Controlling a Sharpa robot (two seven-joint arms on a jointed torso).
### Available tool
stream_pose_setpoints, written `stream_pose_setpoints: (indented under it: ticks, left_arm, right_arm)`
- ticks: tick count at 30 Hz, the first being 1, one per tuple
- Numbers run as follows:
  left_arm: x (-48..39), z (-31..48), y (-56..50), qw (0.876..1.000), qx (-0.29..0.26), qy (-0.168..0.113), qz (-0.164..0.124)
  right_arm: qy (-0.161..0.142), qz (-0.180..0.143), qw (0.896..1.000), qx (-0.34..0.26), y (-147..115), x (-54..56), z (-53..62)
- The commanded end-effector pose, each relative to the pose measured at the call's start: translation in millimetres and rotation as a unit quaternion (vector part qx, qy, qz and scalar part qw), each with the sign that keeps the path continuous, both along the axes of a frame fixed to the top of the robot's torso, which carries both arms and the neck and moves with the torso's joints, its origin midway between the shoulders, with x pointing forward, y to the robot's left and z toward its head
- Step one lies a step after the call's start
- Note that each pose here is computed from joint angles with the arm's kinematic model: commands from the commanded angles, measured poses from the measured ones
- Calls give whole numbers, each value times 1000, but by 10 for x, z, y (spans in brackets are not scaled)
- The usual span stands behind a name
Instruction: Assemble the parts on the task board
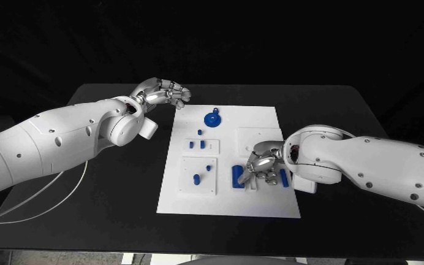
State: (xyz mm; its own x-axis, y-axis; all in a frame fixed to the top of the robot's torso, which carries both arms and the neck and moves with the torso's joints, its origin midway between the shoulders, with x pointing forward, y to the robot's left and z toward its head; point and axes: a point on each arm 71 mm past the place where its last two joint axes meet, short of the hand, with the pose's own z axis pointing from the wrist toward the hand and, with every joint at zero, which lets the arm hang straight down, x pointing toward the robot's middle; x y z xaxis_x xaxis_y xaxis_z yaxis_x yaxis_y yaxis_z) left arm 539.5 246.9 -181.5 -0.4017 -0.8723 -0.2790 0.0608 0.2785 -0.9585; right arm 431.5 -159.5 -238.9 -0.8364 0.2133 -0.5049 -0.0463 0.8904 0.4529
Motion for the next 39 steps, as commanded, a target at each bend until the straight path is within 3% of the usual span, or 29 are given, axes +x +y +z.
stream_pose_setpoints:
  ticks: [1, 5, 21, 27, 33, 39]
  left_arm:
    - [-2, 9, -18, 1000, -6, 0, -7]
    - [-1, 8, -21, 1000, -6, 0, -7]
    - [-2, 7, -18, 1000, -5, 1, -7]
    - [1, 6, -15, 1000, -5, 1, -7]
    - [2, 6, -22, 1000, -5, 0, -7]
    - [6, 4, -30, 1000, -6, 1, -8]
  right_arm:
    - [-6, 9, 1000, -13, 18, -10, -41]
    - [-33, 29, 999, -30, 66, -6, -51]
    - [-27, 20, 999, -25, 13, -2, -65]
    - [-16, -1, 1000, 6, -27, -16, -51]
    - [-5, -15, 998, 56, -68, -48, 6]
    - [-3, -23, 997, 80, -149, 35, 154]
